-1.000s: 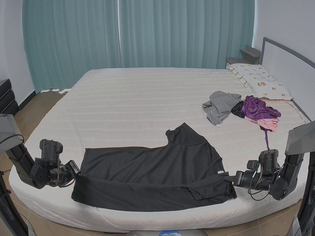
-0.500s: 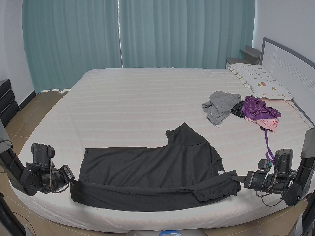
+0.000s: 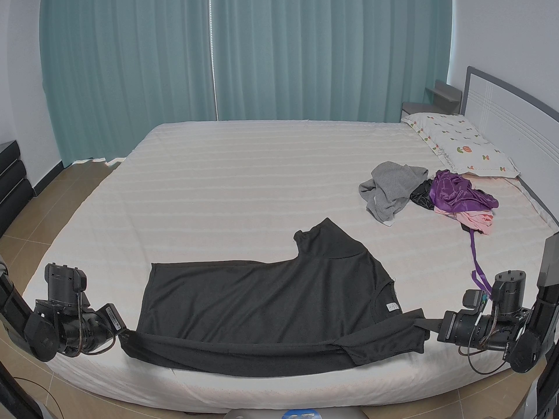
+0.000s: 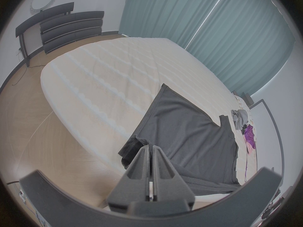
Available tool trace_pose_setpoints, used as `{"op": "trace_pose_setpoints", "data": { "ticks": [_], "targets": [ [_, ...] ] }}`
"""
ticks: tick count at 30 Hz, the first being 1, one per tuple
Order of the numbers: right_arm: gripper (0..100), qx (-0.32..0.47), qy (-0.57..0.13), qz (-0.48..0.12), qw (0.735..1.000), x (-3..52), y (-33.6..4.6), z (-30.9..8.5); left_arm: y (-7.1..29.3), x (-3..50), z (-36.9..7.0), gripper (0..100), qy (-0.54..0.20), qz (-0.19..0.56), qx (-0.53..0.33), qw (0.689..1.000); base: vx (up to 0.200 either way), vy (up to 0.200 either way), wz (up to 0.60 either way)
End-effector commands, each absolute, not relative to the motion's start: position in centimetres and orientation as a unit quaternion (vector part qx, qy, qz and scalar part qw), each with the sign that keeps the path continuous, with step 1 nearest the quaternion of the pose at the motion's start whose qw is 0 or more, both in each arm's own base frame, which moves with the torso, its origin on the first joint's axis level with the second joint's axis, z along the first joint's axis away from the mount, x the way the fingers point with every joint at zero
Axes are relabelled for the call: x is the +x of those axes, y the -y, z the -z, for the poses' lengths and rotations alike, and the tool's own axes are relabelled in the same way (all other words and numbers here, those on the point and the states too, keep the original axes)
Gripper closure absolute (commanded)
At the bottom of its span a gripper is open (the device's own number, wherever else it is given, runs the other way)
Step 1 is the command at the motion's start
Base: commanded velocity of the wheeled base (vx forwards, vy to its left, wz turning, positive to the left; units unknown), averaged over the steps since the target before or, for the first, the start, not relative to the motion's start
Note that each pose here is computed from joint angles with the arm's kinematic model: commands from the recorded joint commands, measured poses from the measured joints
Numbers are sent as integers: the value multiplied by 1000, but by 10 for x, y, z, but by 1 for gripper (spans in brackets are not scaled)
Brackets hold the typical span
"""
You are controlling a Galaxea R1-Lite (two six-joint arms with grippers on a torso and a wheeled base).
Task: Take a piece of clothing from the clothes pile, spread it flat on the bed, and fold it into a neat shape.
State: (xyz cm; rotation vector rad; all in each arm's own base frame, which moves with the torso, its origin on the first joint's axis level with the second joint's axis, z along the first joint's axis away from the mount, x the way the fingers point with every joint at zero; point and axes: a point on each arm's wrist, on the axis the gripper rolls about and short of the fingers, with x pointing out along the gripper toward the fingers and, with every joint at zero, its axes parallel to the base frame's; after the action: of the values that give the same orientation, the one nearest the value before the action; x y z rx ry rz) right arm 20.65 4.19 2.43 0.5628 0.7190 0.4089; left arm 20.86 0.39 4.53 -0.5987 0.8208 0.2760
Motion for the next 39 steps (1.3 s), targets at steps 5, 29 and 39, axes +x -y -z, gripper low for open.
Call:
{"op": "trace_pose_setpoints", "data": {
  "ticks": [5,29,39],
  "targets": [
    [100,271,-361,-189,872,201,-41,-22,-4,199,-43,100,-400,-133,-285,861,0,0,0],
    [100,276,-354,-167,878,223,-35,-11,-15,244,-21,100,-406,-157,-297,850,0,0,0],
    [100,276,-360,-162,877,257,-38,16,-19,260,-23,100,-375,-153,-301,863,0,0,0]
  ]
}}
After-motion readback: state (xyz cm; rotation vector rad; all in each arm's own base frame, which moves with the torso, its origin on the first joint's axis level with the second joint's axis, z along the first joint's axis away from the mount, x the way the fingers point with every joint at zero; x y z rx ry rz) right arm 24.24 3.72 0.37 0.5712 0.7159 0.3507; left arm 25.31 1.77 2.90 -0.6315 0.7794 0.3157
